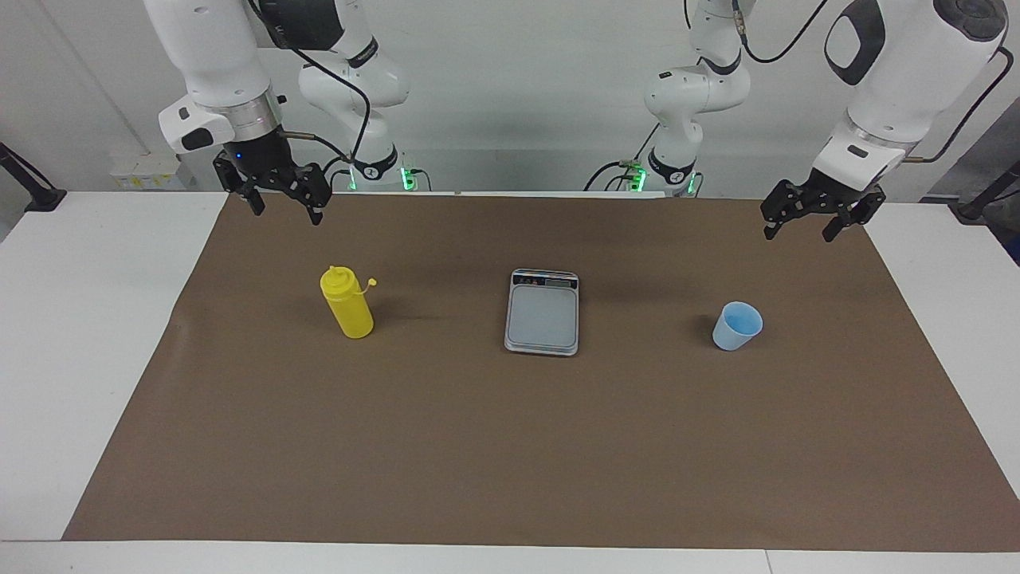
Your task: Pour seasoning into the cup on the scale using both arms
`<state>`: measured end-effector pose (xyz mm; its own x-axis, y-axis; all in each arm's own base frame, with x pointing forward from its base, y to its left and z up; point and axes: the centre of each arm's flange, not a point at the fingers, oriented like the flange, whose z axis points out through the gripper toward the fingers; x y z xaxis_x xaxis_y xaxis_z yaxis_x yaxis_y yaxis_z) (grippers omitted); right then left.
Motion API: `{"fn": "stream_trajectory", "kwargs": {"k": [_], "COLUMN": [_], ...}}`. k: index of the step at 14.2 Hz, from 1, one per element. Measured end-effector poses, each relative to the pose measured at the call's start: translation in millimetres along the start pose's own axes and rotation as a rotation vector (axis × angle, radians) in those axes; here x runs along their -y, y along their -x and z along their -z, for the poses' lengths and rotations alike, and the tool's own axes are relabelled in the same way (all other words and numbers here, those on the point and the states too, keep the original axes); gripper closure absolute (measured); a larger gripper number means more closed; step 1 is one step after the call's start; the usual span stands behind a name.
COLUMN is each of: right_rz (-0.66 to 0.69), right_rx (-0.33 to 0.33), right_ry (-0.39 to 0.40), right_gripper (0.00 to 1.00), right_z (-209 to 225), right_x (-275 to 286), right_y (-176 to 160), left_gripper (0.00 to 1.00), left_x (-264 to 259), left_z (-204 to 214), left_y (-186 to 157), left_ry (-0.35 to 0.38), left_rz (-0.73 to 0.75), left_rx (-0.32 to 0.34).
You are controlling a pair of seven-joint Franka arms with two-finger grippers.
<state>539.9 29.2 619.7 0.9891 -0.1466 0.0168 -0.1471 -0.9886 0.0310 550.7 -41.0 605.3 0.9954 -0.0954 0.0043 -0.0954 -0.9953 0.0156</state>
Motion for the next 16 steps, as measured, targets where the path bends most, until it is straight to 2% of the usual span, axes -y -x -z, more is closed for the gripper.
{"fn": "stream_trajectory", "kwargs": {"k": [10, 16], "right_rz": [0.005, -0.005], "right_rx": [0.02, 0.024], "right_ry": [0.004, 0.005], "right_gripper": [0.0, 0.0], "right_z": [-2, -2], "right_x": [1, -5], "right_y": [2, 2], "left_gripper": [0.0, 0.0], "left_x": [0, 21], "left_z": [-2, -22], "left_y": [0, -5], "left_ry": [0.0, -0.001], "left_rz": [0.0, 0.039], "left_rx": [0.002, -0.028]}}
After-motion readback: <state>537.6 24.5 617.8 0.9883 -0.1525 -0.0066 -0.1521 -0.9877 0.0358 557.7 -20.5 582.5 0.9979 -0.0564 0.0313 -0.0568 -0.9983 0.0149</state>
